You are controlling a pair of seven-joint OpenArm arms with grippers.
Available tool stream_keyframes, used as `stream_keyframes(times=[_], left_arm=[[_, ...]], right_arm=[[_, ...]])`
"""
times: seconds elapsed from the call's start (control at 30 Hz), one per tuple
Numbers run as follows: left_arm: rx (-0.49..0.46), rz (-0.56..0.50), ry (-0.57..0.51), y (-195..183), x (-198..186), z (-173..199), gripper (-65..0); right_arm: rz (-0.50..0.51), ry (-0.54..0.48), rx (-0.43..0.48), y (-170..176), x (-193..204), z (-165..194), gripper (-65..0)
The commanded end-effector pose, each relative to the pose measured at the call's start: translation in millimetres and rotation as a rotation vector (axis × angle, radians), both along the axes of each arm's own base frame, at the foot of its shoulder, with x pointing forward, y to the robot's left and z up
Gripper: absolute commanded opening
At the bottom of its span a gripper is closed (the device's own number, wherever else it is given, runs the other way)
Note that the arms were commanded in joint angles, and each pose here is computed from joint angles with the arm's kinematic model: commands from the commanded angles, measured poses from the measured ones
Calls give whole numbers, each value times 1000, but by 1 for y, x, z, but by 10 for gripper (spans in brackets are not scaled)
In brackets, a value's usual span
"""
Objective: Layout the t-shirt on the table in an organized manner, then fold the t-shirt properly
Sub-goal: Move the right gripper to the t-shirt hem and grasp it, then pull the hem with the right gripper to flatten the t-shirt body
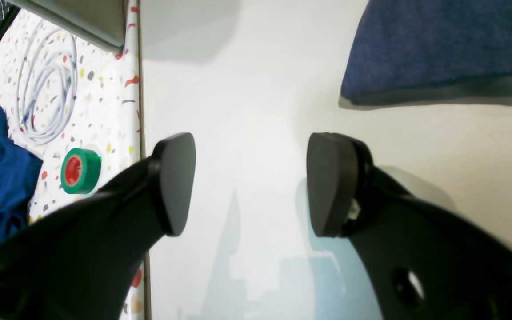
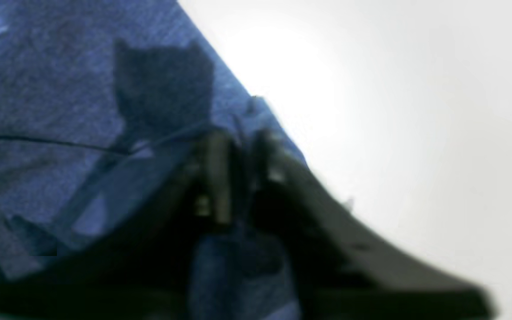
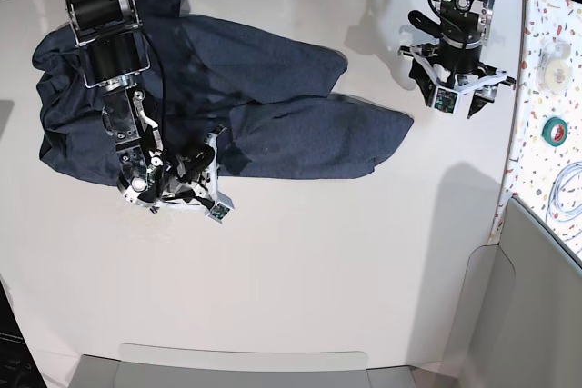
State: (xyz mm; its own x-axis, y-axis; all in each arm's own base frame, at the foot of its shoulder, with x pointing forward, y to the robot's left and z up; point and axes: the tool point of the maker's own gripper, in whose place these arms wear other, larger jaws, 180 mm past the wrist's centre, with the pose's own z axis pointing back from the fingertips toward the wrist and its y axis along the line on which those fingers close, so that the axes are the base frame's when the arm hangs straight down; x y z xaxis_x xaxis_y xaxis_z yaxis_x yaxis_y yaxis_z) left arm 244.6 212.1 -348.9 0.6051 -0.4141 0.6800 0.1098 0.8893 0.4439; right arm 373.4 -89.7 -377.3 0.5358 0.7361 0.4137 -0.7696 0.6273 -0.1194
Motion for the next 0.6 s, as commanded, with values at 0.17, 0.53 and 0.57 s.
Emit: stream_keyframes(times=[0.17, 0.53, 0.57], left_arm=[[15, -4, -37, 2, 4, 9, -264], [18, -4, -32, 2, 2, 8, -264], [18, -4, -32, 2, 2, 8, -264]], right_arm=[[39, -137, 29, 10, 18, 42, -650], [-219, -310, -52, -72, 64, 94, -650], [-239, -338, -76, -76, 70, 99, -650]])
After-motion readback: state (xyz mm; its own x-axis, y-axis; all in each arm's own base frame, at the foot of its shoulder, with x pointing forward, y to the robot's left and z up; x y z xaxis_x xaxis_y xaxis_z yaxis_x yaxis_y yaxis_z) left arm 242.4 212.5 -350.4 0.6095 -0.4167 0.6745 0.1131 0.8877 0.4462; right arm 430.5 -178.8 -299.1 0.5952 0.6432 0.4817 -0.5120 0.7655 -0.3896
